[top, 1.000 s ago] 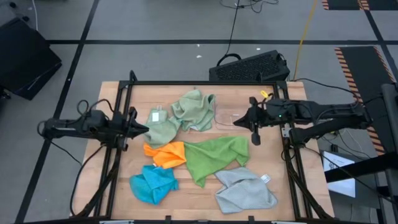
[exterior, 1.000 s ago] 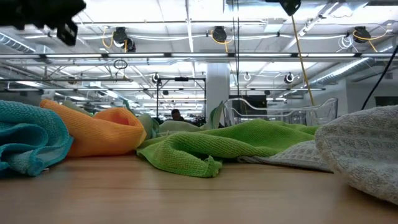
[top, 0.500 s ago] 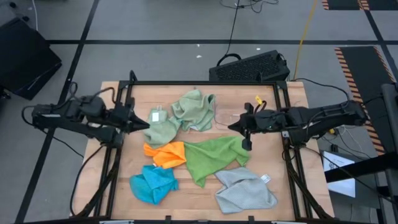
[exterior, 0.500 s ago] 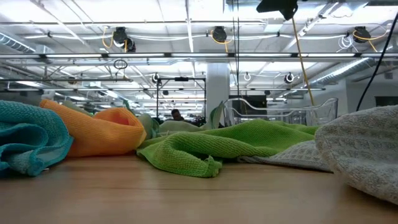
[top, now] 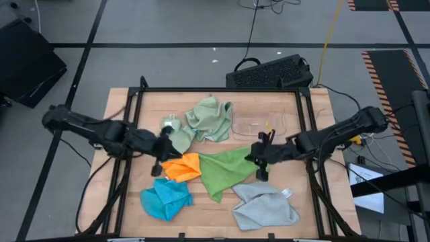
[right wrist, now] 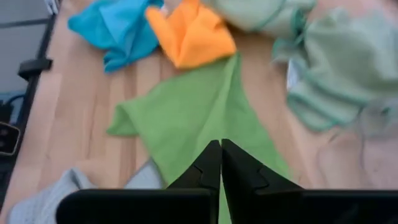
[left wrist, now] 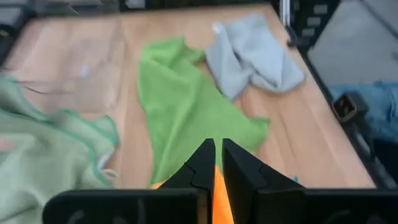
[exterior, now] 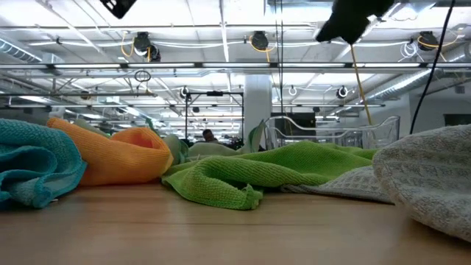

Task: Fold microfiber towels
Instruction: Fold the green microfiber cloth

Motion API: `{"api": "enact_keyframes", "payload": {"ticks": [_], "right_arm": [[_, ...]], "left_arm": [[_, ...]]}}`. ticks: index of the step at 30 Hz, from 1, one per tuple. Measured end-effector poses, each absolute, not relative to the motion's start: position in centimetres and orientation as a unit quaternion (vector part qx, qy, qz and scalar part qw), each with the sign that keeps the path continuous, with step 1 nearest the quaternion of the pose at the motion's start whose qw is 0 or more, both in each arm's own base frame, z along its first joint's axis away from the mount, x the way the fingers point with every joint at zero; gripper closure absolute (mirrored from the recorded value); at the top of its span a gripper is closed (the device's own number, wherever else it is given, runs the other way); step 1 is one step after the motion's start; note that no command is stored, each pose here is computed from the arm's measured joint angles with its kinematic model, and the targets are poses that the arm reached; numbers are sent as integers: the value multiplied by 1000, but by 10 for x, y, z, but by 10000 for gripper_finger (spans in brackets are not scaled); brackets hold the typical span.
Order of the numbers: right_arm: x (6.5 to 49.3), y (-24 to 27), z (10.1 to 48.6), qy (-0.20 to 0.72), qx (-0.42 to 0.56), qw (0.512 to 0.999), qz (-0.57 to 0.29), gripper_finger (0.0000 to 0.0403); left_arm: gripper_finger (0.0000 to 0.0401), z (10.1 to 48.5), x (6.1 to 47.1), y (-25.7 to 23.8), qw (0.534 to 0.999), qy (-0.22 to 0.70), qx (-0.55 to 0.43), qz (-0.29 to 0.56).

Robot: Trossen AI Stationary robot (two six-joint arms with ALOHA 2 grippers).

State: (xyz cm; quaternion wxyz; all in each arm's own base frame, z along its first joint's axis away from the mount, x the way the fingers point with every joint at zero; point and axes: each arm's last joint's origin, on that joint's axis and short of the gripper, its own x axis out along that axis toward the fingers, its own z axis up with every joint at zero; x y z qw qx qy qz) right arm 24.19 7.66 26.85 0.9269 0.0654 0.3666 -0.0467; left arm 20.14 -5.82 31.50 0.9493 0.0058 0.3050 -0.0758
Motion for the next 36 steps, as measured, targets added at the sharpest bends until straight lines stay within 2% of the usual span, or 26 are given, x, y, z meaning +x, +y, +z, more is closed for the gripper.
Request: {"api": "enact_keyframes", "payload": {"ticks": [7,15,21,27,36], "right_arm": [[238,100,231,414,69,905,-68,333],[225,120,201,457,78,883,-69,280],[207,129,182,495,89,863,-50,274],[188,122,154,526,73,845,-69,278],[177,108,119,462,29,884,-59,283]], "left_arm": [[370,285,228,-86,932,355,19,-63],[363,256,260,-109,932,356,7,-64],[311,236,283,-125,939,336,3,-77],[263,215,303,-137,947,310,-6,-83],[251,192,324,-145,958,273,-23,-79]]}}
